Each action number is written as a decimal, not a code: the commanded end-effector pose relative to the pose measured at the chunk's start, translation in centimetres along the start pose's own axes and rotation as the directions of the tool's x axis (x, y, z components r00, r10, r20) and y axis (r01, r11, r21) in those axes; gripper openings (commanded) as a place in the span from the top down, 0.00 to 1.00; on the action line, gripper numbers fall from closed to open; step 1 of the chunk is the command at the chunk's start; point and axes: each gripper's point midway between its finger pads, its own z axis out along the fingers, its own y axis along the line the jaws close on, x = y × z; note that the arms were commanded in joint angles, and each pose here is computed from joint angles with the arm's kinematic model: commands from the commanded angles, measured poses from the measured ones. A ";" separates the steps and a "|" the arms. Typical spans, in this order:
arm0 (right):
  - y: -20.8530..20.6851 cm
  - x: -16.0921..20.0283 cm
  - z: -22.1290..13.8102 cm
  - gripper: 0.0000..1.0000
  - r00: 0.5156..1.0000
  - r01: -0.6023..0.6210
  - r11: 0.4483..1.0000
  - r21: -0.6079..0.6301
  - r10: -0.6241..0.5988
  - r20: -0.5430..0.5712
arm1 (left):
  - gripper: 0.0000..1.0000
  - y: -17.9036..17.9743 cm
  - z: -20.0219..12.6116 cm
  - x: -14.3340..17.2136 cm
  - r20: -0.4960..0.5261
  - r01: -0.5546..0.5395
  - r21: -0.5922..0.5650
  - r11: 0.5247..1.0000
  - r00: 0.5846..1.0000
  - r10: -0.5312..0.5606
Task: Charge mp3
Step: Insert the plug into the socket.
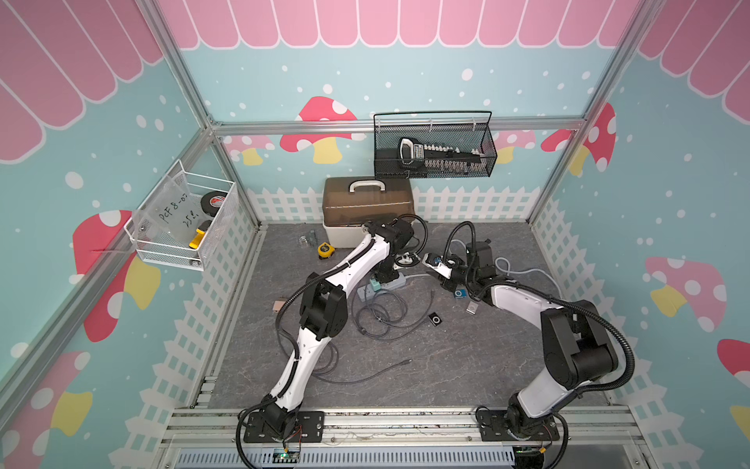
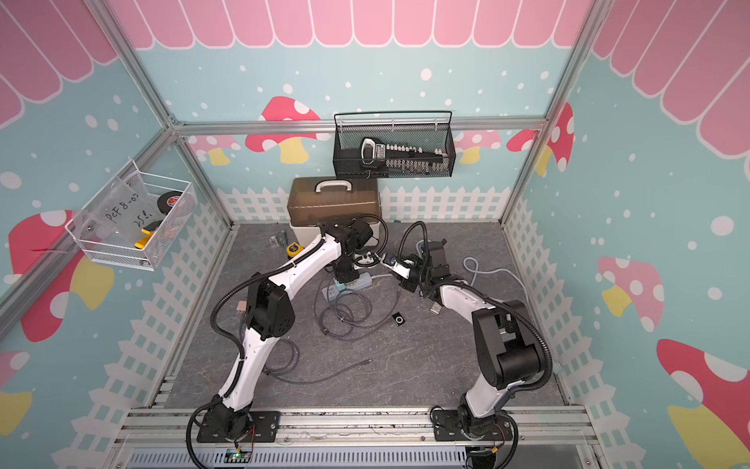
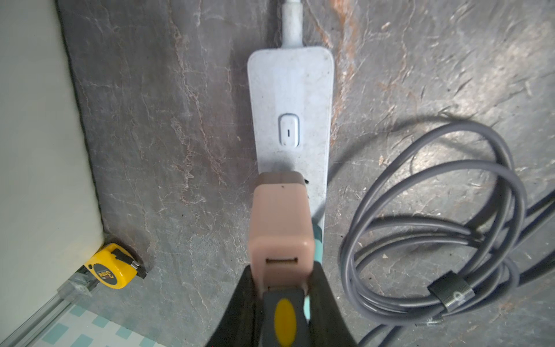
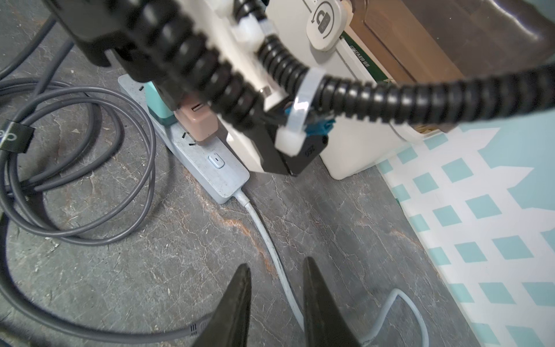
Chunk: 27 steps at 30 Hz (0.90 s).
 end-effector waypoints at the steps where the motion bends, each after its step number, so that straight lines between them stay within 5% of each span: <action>1: -0.2 -0.8 -0.8 0.72 1.000 -0.012 1.000 -0.009 0.012 0.025 | 0.98 0.0 5.0 -0.2 -0.031 0.006 0.058 0.998 1.000 -0.004; 21: -0.4 -1.0 -1.4 0.71 1.000 -0.008 1.000 -0.020 0.007 -0.001 | 0.90 -1.0 7.8 -0.3 -0.073 0.022 0.088 0.996 0.997 -0.015; 27: -1.2 -1.2 -1.8 0.71 1.000 -0.019 1.000 0.019 0.019 0.001 | 0.78 1.8 2.2 -3.4 0.119 0.086 0.009 0.996 0.989 -0.087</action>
